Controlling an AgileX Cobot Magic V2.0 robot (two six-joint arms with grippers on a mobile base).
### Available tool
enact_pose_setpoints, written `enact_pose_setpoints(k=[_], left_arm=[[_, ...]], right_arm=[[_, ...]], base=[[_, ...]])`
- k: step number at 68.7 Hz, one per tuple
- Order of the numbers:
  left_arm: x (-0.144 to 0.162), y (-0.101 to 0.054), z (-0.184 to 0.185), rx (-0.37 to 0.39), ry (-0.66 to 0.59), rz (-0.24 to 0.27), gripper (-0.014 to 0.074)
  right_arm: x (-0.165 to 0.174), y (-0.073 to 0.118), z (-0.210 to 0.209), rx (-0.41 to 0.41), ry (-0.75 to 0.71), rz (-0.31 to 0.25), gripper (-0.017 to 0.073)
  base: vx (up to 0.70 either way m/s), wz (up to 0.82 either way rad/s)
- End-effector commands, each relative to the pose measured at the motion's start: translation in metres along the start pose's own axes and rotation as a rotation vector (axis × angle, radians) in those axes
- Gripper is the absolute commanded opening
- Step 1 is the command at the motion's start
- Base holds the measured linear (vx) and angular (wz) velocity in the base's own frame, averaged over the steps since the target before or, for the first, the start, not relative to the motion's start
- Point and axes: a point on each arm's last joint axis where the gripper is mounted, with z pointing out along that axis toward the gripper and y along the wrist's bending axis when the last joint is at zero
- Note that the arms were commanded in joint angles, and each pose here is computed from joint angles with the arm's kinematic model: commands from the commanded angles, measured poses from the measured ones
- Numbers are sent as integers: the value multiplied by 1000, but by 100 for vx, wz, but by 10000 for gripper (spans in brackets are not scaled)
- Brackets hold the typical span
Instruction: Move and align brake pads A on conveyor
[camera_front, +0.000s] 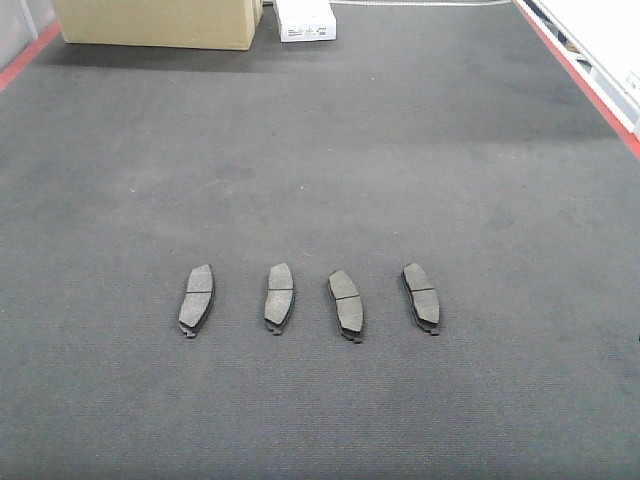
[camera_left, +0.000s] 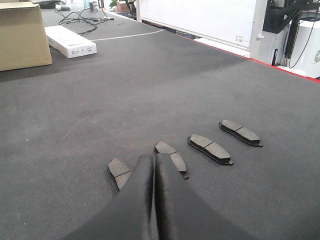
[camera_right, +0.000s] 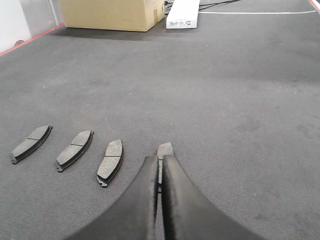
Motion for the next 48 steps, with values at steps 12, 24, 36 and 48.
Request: enact_pose_setpoints(k=[12,24,36,48], left_arm=[[-14,-2,-2,21,-85,0,-5],[-15,-2,-2,23,-87,-3,-6],[-14,-4,-2,45,-86,11,-6],[-14,-9,-3,95,-83,54,-6]], right_arm=[[-14,0,-2,3,-93,-15,-9],[-13,0,-2,4,-82,-15,-9],[-13,0,-2,4,-82,-15,-9],[-13,0,-2,4,-82,-15,-9]], base=[[0,0],[0,0],[0,0],[0,0]])
